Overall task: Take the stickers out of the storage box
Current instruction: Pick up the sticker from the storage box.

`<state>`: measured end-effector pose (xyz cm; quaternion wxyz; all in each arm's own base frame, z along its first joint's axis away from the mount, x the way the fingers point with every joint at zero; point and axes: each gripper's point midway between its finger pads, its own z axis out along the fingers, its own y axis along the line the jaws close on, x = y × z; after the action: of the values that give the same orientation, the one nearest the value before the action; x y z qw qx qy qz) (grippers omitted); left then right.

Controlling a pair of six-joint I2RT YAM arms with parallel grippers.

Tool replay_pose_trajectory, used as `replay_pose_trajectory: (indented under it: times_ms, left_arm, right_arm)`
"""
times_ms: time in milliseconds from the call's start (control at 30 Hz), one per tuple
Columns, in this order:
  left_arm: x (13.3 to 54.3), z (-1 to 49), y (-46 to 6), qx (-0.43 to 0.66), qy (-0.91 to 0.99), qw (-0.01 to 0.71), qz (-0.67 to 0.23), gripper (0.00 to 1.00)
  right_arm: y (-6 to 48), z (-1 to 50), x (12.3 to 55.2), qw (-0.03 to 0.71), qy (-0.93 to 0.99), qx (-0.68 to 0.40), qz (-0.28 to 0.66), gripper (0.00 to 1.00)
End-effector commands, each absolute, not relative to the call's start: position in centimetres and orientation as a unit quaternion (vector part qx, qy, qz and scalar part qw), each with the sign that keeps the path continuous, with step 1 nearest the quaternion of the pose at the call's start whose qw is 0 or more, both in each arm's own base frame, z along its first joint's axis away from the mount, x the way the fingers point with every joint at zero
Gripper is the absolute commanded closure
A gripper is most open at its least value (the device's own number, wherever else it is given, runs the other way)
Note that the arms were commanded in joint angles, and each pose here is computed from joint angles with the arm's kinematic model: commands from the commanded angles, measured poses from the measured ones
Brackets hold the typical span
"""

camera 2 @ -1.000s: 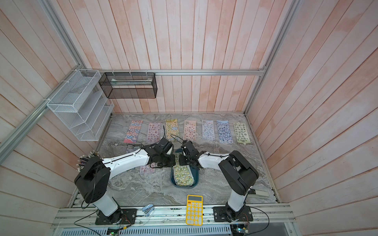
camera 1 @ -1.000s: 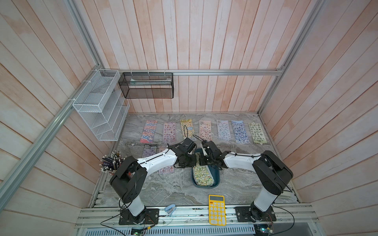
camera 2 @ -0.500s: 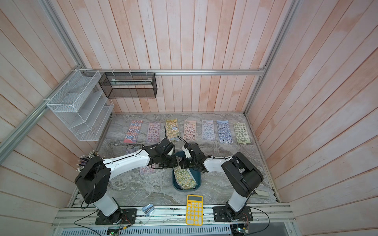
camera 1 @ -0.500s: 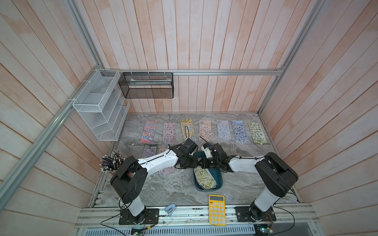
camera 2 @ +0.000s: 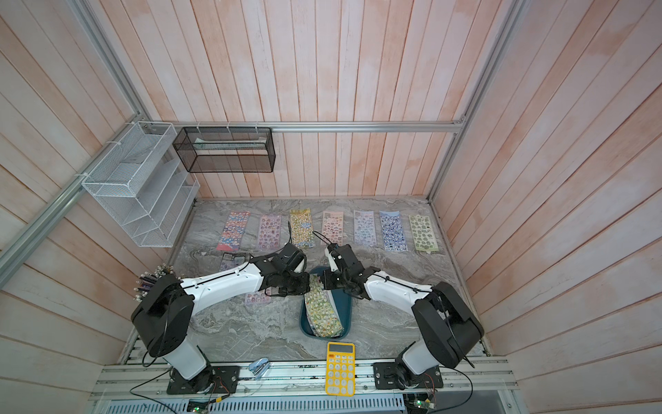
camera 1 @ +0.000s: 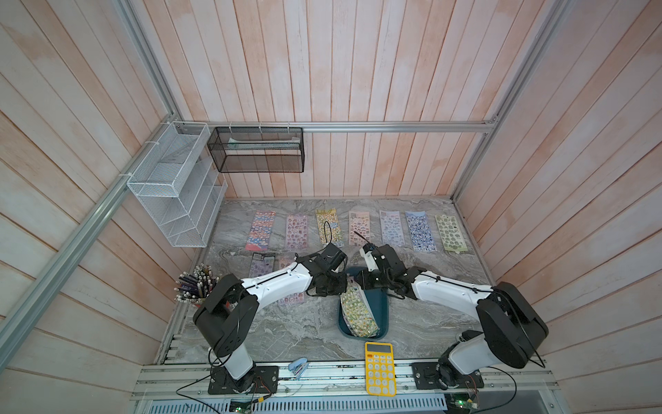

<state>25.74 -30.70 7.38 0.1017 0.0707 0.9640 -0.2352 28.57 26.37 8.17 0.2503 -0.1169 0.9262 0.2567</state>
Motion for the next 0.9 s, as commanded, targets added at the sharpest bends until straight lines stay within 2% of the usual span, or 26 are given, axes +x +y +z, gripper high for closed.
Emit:
replay_pose_trajectory:
  times_ms: [0,133,300,467,600,700,867]
  left_arm:
    - [26.3,7.8,-31.4,0.068,0.96,0.111,-0.248,0.94]
    - [26.6,7.8,-31.5,0.067,0.961,0.11,-0.246,0.94]
    - [26.7,7.6,-31.5,0.064,0.96,0.107,-0.25,0.94]
    - [26.8,7.8,-31.7,0.064,0.959,0.106,-0.255,0.94]
    - [26.8,8.0,-31.8,0.064,0.958,0.107,-0.258,0.93]
    - [26.9,8.5,-31.9,0.065,0.956,0.112,-0.263,0.84]
    - [27.4,9.9,-31.6,0.062,0.953,0.131,-0.265,0.59]
  right_arm:
    - [24.0,6.7,27.7,0.229,0.947,-0.117,0.191,0.68]
    - [23.7,5.8,26.5,0.217,0.952,-0.112,0.185,0.57]
    - [25.2,4.4,24.7,0.199,0.952,-0.131,0.194,0.56]
    - [26.1,2.4,24.2,0.179,0.957,-0.135,0.186,0.63]
    - [25.6,1.0,24.3,0.17,0.963,-0.123,0.169,0.82]
    - [25.6,0.1,24.2,0.162,0.966,-0.12,0.164,0.89]
    - [26.2,-0.9,23.8,0.149,0.965,-0.118,0.181,0.91]
